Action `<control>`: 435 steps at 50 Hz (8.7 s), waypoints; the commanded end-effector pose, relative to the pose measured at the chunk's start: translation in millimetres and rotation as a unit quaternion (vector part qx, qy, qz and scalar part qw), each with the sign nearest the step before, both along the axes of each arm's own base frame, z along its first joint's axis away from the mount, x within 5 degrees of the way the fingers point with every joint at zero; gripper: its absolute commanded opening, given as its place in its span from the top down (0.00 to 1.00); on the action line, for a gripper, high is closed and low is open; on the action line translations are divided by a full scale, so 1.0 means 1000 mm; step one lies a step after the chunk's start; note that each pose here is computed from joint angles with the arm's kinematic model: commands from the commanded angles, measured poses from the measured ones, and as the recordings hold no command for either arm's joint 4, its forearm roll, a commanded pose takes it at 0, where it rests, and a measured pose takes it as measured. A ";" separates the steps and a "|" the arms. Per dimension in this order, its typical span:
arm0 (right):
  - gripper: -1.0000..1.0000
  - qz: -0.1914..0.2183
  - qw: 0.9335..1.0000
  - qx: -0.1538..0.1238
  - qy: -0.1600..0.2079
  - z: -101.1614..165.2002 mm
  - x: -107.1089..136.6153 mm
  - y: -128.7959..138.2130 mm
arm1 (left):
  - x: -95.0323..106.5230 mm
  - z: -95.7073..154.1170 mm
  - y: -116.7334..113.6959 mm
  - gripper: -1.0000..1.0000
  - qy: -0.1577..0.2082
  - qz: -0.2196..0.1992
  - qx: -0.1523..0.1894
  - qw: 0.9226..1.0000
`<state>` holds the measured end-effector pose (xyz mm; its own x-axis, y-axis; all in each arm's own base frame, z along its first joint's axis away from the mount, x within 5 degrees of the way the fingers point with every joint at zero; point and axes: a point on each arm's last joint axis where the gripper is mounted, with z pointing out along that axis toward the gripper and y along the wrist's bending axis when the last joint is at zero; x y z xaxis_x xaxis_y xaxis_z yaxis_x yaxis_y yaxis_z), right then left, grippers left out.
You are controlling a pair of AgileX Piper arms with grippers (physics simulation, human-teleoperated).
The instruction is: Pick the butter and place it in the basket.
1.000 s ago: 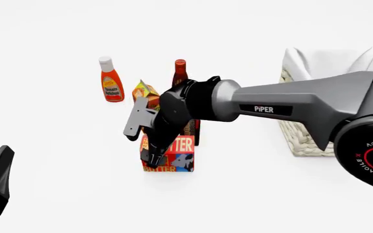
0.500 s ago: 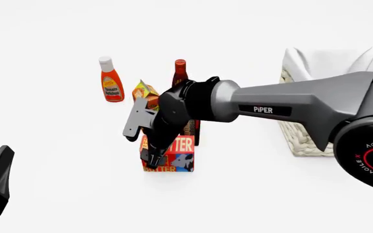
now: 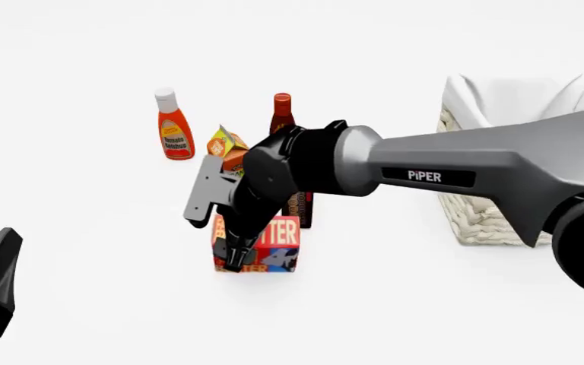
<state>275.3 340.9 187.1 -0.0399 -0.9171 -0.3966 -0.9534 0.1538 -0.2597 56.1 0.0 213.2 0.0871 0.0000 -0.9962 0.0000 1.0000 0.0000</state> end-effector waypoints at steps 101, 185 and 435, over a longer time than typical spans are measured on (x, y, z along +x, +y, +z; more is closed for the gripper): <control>1.00 -0.111 0.980 0.159 -0.055 0.124 -0.020 -0.062 | 0.000 0.000 0.000 0.00 0.000 0.000 0.000 1.000; 1.00 -0.262 0.910 0.306 -0.095 0.179 -0.003 -0.133 | 0.000 0.000 0.000 0.00 0.000 0.000 0.000 1.000; 1.00 -0.461 0.718 0.491 -0.178 0.218 -0.024 -0.273 | 0.000 0.000 0.000 0.00 0.000 0.000 0.000 1.000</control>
<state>255.0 73.2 397.2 -0.2178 0.1233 -0.9682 -0.2406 0.9546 0.1757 56.1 0.0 213.2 0.0871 0.0000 -0.9962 0.0000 1.0000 0.0000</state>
